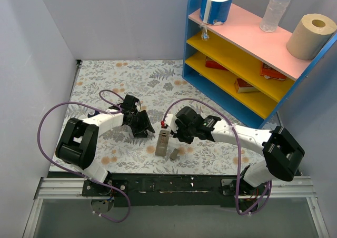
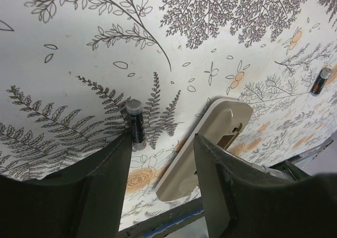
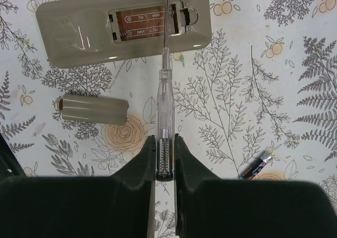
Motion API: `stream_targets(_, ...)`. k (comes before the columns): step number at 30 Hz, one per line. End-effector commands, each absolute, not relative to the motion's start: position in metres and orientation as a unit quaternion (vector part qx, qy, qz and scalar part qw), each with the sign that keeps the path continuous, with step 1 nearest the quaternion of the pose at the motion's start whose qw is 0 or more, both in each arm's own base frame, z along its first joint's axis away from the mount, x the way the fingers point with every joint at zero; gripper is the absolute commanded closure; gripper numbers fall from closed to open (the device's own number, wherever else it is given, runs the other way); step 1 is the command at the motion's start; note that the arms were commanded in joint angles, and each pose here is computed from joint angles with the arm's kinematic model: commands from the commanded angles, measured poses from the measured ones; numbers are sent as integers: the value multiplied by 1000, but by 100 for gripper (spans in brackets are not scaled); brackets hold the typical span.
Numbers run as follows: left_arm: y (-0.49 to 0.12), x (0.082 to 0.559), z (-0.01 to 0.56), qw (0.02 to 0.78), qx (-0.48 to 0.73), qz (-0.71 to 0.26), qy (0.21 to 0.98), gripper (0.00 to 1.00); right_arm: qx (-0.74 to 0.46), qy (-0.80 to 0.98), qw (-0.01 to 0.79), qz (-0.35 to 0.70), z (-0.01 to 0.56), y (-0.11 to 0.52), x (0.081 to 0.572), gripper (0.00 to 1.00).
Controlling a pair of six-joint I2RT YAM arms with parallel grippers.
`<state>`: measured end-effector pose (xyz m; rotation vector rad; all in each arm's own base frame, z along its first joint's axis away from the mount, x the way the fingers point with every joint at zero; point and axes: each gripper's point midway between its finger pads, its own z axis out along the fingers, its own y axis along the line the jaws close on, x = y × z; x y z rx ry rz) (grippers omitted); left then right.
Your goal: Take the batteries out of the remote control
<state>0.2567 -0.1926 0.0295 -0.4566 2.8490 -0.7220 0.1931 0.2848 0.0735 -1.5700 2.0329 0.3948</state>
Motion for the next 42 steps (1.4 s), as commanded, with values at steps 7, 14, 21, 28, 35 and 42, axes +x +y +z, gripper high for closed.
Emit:
stream_targets(7,-185,273,44,125,-142,-223,956,50,-556,760,313,125,106,277,206,99)
stream_targets(14,-181,291,85,184,-129,-221,949,48,-449,823,343,59,104,240,240,99)
stream_targets(21,-180,295,131,270,-63,-250,928,36,-413,856,307,43,79,230,248,99)
stream_targets(28,-189,282,170,343,2,-315,885,2,-361,877,313,54,64,231,255,85)
stream_targets(35,-187,274,196,391,16,-332,858,2,-355,885,292,73,41,236,250,67)
stream_targets(42,-180,274,207,416,11,-324,850,2,-349,877,316,94,61,243,252,57)
